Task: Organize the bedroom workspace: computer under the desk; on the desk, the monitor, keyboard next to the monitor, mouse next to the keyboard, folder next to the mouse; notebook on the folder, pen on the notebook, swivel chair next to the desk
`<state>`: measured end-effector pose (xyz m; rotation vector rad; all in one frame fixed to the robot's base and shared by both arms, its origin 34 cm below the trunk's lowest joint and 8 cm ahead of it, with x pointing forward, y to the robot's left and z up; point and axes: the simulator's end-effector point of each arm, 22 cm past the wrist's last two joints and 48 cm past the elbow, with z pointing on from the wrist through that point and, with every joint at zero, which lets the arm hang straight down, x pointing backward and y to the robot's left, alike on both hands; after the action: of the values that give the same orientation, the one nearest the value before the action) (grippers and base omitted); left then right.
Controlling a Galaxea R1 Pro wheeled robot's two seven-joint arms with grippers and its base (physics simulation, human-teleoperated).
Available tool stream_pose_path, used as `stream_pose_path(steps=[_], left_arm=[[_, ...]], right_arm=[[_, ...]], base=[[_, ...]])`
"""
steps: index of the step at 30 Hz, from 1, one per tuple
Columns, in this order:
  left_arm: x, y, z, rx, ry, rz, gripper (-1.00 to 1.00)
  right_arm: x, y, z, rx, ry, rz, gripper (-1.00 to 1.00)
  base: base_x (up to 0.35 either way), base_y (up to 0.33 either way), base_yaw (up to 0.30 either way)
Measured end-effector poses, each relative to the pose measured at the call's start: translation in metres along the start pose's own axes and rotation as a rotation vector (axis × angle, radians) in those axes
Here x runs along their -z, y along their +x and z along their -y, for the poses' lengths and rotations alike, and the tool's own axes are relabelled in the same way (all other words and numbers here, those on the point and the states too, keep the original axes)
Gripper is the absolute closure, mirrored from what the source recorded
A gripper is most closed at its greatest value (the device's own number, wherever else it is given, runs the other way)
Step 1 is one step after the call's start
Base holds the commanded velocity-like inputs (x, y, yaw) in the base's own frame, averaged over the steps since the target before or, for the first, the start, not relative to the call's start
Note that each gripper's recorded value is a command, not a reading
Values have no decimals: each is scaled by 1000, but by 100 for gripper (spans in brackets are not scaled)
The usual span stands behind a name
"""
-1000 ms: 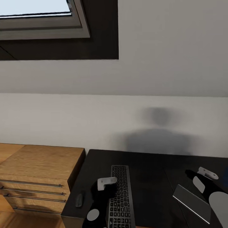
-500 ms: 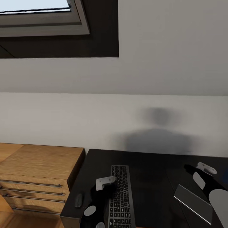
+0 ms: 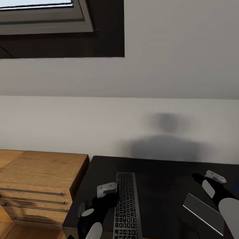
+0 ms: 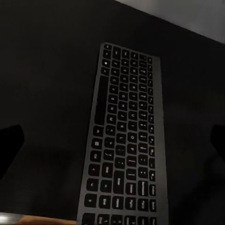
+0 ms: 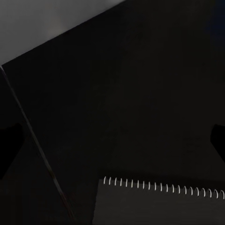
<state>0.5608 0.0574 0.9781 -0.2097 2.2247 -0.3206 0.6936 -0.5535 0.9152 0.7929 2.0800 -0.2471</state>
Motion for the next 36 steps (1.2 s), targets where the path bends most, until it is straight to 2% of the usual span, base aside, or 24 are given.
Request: stream_pose_path(steps=[8, 14, 27, 36], left_arm=[[-4, 4, 3, 3, 16, -4, -100], [-9, 6, 0, 0, 16, 0, -100], [-19, 14, -2, -2, 19, 2, -100], [-26, 21, -4, -4, 22, 1, -100]], right_arm=[[-6, 5, 0, -5, 0, -1, -100], [-9, -2, -5, -50, -14, 17, -100], [-20, 5, -4, -57, -13, 19, -100], [-28, 34, 11, -40, 16, -85, -100]], base=[[0, 0, 0], [0, 0, 0], [0, 0, 0], [0, 0, 0]])
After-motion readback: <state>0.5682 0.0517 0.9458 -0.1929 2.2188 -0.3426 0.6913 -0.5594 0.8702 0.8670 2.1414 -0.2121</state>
